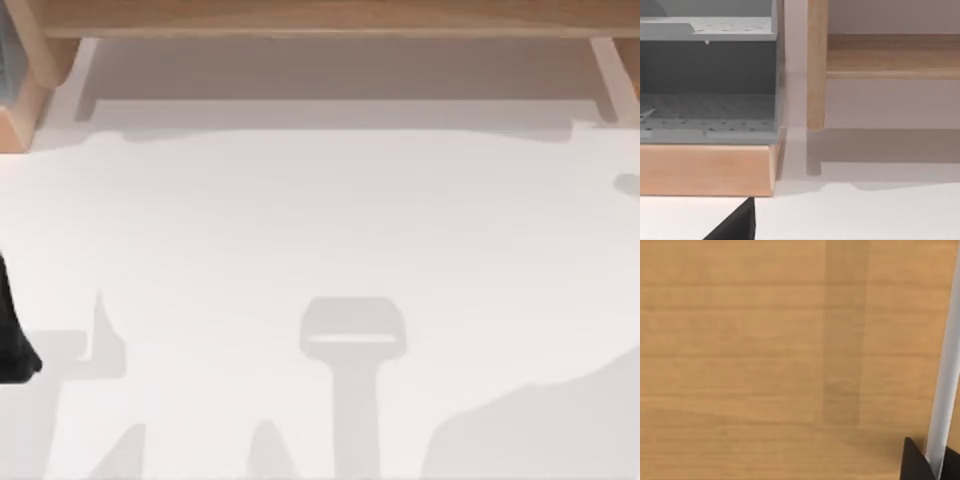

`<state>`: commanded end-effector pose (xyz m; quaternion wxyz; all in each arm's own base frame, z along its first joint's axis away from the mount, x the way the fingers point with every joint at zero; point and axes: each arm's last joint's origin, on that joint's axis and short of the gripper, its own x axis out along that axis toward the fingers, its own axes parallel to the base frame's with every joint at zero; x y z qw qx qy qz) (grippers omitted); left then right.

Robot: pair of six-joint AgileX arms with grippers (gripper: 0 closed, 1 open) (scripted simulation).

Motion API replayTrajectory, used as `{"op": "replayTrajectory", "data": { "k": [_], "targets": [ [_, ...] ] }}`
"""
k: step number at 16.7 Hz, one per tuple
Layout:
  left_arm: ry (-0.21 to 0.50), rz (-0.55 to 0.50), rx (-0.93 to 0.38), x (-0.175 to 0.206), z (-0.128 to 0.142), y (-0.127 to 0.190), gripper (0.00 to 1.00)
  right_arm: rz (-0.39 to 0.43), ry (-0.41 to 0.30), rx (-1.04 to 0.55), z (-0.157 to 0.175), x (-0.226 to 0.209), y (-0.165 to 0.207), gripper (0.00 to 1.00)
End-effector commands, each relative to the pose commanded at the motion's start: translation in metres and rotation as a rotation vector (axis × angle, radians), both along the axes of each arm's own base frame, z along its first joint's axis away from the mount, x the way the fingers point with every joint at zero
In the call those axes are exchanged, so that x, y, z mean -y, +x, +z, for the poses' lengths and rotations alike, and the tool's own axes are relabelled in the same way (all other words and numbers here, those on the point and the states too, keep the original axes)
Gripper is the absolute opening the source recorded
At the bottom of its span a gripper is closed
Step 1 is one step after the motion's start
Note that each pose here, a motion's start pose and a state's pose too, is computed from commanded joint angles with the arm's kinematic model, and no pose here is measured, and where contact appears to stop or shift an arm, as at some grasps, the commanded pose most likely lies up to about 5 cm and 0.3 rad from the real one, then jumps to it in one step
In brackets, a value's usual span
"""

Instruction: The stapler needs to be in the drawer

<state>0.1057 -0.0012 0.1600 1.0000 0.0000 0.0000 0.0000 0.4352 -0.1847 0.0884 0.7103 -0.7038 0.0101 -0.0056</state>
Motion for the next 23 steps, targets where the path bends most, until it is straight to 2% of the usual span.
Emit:
{"op": "replayTrajectory", "data": {
  "k": [4, 17, 23],
  "targets": [
    [0.000, 0.000, 0.000, 0.0000, 0.0000, 0.0000, 1.00, 0.000, 0.001, -0.001, 0.0000, -0.0003, 0.0013, 0.00],
    [0.000, 0.000, 0.000, 0.0000, 0.0000, 0.0000, 1.00, 0.000, 0.001, -0.001, 0.0000, -0.0003, 0.0013, 0.98],
    [0.000, 0.000, 0.000, 0.0000, 0.0000, 0.0000, 1.00, 0.000, 0.001, -0.001, 0.0000, -0.0003, 0.0013, 1.00]
  ]
}}
